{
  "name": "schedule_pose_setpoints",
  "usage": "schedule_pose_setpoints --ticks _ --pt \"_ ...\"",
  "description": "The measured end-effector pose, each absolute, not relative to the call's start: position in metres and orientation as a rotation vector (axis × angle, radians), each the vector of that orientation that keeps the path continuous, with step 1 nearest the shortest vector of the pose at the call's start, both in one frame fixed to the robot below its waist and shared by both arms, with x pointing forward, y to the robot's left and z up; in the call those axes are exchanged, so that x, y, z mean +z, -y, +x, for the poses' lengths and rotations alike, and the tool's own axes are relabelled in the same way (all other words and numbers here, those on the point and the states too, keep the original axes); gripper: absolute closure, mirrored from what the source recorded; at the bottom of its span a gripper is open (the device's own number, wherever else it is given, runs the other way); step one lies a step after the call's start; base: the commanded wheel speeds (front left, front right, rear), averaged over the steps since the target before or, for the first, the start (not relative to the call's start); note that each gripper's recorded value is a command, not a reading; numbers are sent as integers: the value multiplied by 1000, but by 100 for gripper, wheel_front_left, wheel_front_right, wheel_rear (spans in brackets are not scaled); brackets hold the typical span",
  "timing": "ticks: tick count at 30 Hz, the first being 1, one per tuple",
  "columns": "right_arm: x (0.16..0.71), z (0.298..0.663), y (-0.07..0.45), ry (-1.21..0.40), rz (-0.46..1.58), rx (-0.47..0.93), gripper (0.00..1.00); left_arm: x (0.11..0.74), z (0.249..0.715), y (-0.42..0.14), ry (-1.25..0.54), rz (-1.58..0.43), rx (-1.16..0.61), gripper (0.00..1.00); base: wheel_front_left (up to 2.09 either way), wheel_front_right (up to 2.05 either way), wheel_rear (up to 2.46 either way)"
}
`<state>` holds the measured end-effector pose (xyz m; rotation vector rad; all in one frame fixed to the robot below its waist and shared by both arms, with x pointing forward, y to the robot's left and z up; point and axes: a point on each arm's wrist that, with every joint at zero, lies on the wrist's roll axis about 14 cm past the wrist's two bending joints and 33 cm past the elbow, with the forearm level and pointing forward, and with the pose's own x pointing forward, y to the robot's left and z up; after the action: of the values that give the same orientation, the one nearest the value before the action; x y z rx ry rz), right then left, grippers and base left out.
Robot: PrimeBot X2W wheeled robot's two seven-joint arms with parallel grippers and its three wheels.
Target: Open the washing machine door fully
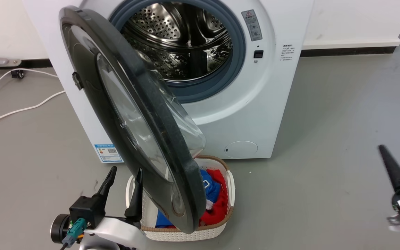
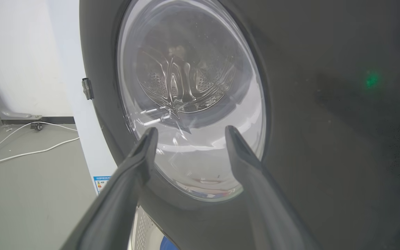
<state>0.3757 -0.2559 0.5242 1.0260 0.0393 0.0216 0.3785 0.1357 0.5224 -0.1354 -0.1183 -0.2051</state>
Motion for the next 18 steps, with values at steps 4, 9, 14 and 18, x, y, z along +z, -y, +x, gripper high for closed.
schedule_pose_setpoints --ticks 4,9,14,18 --pt "536 374 293 91 706 -49 0 524 378 -134 122 -131 -213 0 0 0 0" --pt "563 366 292 235 405 -72 0 525 377 -134 126 -123 -219 0 0 0 0" --pt "567 351 260 235 173 -56 0 526 375 -137 127 -119 -215 0 0 0 0" --pt "559 342 231 170 67 -27 0 526 375 -139 127 -119 -211 0 0 0 0"
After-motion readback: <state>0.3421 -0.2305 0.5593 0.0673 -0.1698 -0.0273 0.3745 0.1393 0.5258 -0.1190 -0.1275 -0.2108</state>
